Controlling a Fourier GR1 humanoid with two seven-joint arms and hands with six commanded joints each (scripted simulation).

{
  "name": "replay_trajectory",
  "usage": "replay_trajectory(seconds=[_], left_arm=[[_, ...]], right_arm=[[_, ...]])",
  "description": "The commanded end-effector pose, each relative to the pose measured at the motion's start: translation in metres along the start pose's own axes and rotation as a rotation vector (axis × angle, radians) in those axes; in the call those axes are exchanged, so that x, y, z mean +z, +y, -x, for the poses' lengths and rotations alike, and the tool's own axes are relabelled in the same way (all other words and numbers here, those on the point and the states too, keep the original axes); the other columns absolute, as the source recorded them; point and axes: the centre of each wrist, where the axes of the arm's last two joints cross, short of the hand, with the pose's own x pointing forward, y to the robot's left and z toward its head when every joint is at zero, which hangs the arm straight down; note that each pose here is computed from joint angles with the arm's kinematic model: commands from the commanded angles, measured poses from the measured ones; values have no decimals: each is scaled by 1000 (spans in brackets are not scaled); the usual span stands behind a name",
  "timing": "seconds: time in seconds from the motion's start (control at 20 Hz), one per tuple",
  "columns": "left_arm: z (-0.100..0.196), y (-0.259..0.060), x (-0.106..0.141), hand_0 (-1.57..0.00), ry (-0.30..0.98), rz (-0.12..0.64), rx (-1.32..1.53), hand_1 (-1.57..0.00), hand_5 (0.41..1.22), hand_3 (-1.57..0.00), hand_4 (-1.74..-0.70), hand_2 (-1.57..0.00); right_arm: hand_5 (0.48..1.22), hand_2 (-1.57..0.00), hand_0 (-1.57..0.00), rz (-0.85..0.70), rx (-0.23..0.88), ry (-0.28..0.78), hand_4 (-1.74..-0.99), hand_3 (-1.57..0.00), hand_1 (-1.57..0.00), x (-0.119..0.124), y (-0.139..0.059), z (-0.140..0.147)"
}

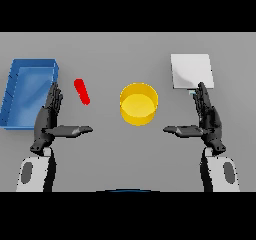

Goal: Pick up the red beaker and tilt it to pour out 1 green nut into yellow bowl. Pick up the yellow bowl and place it on the metallic measuring scale.

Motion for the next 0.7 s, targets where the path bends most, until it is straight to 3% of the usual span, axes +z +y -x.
replay_trajectory(seconds=[0.0,0.25,0.3,0.4,0.65], left_arm=[[0,0,1,1,-2,-1,1,1,677,1,-1202,1],[2,3,14,1,-3,2,0,1,677,1,-1202,1],[-3,6,23,1,-43,35,-60,1,677,1,-1202,1],[-7,6,33,1,-57,74,-119,1,677,1,-1203,1],[-15,3,37,1,-17,83,-161,1,660,1,-1184,1]], right_arm=[[572,1,1,1,0,0,-1177,1,1,0,-1,0],[572,1,1,2,1,-1,-1177,1,1,-1,-4,0],[572,1,1,-11,117,-40,-1177,1,1,4,-8,-2],[576,1,1,-31,219,-74,-1183,1,1,7,-10,-10],[585,1,1,-52,233,-62,-1206,1,1,12,-11,-11]])
